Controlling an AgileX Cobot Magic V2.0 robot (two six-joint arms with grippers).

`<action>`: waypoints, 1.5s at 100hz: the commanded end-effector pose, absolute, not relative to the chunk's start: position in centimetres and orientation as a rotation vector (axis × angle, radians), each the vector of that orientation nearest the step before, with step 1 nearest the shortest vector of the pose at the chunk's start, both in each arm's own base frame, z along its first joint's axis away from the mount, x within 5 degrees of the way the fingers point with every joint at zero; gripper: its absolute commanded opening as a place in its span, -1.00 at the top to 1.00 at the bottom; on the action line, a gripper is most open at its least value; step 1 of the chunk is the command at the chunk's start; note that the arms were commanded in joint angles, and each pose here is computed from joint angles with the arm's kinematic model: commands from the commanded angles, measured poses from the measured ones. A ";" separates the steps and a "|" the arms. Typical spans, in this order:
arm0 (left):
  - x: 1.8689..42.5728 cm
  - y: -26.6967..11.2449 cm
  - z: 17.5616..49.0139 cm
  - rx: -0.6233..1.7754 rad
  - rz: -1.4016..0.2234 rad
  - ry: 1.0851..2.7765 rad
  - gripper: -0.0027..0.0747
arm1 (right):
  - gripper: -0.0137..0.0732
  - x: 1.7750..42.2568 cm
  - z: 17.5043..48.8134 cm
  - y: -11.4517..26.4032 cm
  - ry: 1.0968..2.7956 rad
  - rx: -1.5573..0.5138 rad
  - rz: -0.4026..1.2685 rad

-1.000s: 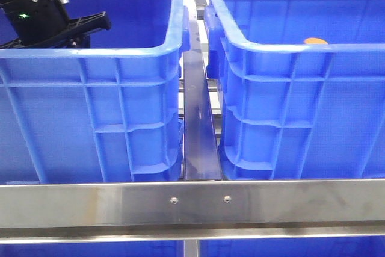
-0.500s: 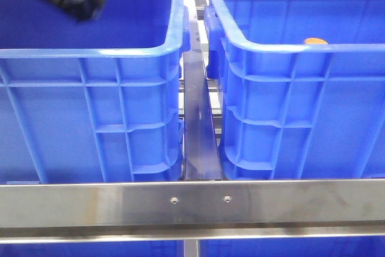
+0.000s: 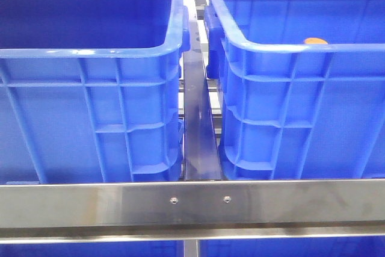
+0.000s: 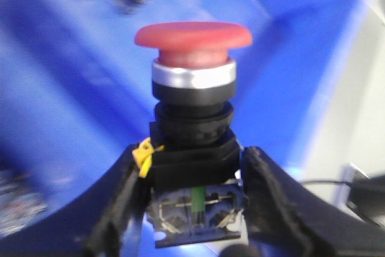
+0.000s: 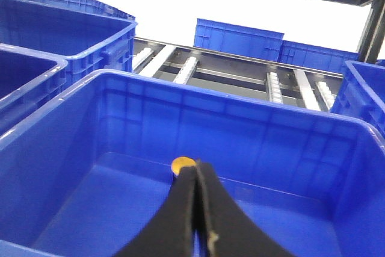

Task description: Pick red and yellow buttons and place in box

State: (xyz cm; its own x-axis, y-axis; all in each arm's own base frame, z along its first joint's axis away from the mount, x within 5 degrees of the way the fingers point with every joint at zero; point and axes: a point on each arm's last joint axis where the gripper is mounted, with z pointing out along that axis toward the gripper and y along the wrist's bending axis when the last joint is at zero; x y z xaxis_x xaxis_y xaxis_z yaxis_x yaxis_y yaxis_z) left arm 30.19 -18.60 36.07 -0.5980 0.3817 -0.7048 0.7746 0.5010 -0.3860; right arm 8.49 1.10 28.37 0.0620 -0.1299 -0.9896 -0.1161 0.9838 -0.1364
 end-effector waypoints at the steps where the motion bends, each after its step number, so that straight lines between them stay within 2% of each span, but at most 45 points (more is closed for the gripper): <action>1: 28.2 -19.8 39.0 0.965 -1.029 2.078 0.94 | 0.84 8.4 29.4 1.3 1.479 -0.146 0.083; 32: 26.4 -22.2 39.0 1.064 -1.073 2.051 0.94 | 0.83 8.5 29.3 1.4 1.482 -0.149 0.086; 39: 26.4 -22.2 39.0 1.064 -1.073 2.051 0.94 | 0.71 8.4 29.5 1.5 1.473 -0.161 0.097; 46: 26.4 -22.2 39.0 1.064 -1.073 2.051 0.94 | 0.41 8.4 29.9 1.7 1.453 -0.181 0.117; 58: 26.4 -22.2 39.0 1.064 -1.073 2.051 0.93 | -0.40 8.1 30.8 2.1 1.411 -0.212 0.146; 63: 26.4 -22.2 39.0 1.064 -1.073 2.051 0.93 | -0.60 8.1 31.3 2.1 1.399 -0.208 0.149; 68: 26.4 -22.2 39.0 1.064 -1.073 2.051 0.93 | -0.69 8.0 31.7 2.1 1.391 -0.189 0.170; 90: 26.4 -22.2 39.0 1.064 -1.073 2.051 0.93 | -0.68 9.3 33.3 2.8 1.404 -0.149 0.341; 118: 26.4 -22.2 39.0 1.064 -1.073 2.051 0.94 | -0.68 12.7 35.9 5.0 1.453 -0.125 0.760; 137: 26.4 -22.2 39.0 1.064 -1.073 2.051 0.93 | -0.67 16.0 37.1 6.5 1.530 -0.044 1.131; 150: 26.4 -22.2 39.0 1.064 -1.073 2.051 0.93 | -0.54 18.6 37.4 7.6 1.589 -0.076 1.291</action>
State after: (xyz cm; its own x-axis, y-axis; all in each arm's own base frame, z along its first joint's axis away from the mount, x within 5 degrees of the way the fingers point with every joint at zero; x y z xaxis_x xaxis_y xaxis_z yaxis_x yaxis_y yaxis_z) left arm 27.59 -22.28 36.09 -0.5435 0.4536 -0.7063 0.8329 0.3958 -0.3867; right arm 17.42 6.96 35.50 -0.3950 0.4476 -0.8023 -0.5623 0.5728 0.5964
